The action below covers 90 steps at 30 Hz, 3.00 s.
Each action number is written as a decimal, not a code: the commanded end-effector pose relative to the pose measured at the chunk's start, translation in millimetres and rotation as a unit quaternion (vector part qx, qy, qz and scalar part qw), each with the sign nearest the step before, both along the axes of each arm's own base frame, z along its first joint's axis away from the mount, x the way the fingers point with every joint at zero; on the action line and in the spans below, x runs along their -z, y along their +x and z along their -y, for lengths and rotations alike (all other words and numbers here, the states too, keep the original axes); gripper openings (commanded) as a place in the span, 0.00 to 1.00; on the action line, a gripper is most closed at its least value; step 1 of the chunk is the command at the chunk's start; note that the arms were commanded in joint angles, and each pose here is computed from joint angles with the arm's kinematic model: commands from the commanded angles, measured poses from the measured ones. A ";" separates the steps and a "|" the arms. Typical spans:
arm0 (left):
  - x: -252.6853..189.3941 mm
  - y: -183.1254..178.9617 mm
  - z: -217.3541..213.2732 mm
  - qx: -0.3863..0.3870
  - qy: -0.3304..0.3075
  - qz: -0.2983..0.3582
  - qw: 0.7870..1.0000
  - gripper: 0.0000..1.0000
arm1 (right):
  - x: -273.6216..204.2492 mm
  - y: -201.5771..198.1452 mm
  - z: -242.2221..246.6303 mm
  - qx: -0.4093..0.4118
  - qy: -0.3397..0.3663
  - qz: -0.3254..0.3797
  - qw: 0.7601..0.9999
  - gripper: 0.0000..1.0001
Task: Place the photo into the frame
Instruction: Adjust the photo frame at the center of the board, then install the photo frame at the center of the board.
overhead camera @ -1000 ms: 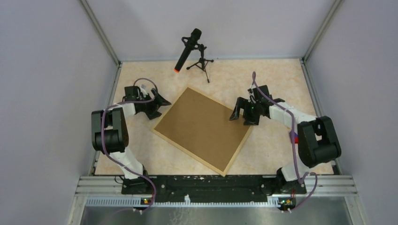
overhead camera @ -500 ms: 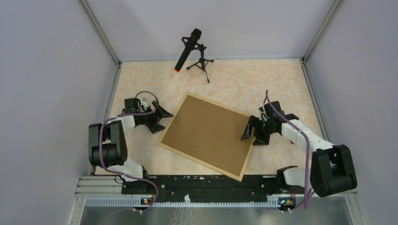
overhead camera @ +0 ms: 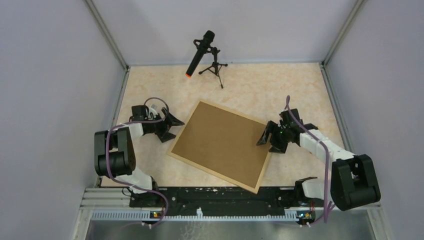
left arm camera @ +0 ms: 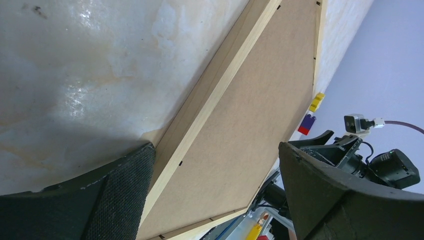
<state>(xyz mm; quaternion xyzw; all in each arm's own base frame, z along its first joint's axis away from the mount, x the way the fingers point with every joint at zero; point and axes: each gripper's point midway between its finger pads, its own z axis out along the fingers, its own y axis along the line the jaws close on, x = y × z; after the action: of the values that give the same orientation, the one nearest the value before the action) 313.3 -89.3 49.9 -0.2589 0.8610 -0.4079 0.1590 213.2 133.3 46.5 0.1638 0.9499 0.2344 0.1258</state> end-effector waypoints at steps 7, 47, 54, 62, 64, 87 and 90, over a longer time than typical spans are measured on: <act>38.8 -23.3 -3.4 0.018 0.025 -0.052 0.998 0.98 | 25.7 14.8 -1.2 0.043 -0.009 0.001 0.999 0.70; -91.6 -9.8 74.7 0.145 0.107 0.229 0.957 0.82 | -37.9 68.8 -25.7 -0.107 -0.094 0.075 0.987 0.80; -87.6 -36.9 199.9 0.290 0.017 0.257 0.922 0.60 | -21.5 28.3 36.7 -0.003 -0.124 0.017 0.992 0.69; -18.3 -60.7 278.8 0.386 -0.033 0.150 0.910 0.24 | -5.4 -5.1 41.9 0.042 -0.103 -0.012 0.994 0.48; -1.8 -62.6 274.1 0.381 -0.020 0.131 0.915 0.21 | -5.8 -4.6 39.4 0.037 -0.097 -0.013 0.994 0.42; 71.1 -90.2 219.5 0.330 0.048 0.008 0.943 0.11 | 31.0 0.6 53.2 0.039 -0.151 -0.061 0.986 0.30; 72.6 -91.2 219.1 0.331 0.048 0.006 0.942 0.11 | 36.7 -0.3 57.1 0.038 -0.163 -0.069 0.983 0.30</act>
<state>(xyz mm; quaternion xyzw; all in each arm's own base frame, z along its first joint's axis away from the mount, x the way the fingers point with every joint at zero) 239.5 -339.5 24.6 0.0816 0.8717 -0.4789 0.0644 210.1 91.0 21.5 0.1883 0.9721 0.1046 0.0928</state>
